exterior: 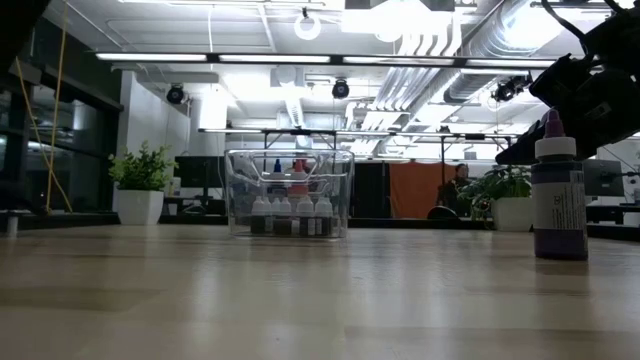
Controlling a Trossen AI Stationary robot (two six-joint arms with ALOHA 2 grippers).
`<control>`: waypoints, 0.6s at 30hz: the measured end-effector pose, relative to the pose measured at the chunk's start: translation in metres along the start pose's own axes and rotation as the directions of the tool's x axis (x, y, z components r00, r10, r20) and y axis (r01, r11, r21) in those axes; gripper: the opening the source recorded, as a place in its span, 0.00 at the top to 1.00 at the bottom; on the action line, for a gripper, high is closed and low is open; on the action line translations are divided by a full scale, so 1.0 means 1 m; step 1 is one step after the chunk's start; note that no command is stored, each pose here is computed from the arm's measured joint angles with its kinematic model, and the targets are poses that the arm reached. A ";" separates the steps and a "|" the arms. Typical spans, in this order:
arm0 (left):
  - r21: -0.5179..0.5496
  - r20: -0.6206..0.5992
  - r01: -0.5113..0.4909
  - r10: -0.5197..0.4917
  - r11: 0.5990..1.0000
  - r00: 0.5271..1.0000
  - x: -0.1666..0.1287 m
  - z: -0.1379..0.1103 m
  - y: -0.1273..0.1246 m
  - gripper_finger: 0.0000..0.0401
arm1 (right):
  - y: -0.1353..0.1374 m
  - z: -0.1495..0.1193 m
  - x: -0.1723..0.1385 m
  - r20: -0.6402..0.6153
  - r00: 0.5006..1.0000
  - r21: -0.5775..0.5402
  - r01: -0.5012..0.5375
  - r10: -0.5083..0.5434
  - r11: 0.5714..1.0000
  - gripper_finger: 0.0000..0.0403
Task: Pick & Place food coloring
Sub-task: Put the large black food coloring into the transparent bin
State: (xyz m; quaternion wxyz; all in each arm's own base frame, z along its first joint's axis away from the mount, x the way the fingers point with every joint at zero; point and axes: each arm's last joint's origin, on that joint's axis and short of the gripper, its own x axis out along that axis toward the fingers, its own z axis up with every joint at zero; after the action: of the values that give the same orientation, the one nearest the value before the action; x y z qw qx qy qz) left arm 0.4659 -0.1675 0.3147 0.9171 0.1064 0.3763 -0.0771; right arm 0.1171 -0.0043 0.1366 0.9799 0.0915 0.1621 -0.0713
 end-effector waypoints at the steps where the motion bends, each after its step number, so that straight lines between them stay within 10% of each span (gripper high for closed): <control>1: -0.008 -0.022 0.000 0.000 1.000 1.000 0.008 -0.004 -0.001 0.24 | 0.000 0.000 0.000 0.000 1.000 0.000 0.000 0.000 1.000 1.00; 18: 0.036 0.059 -0.074 0.071 0.997 0.996 0.092 -0.023 -0.040 0.23 | 0.000 0.000 0.000 0.000 1.000 0.000 0.000 0.000 1.000 1.00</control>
State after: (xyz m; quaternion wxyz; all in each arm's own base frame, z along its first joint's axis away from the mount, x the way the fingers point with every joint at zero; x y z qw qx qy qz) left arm 0.5070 -0.2061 0.2281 0.9276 0.1353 0.3440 -0.0540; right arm 0.1172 -0.0043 0.1367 0.9799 0.0915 0.1622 -0.0711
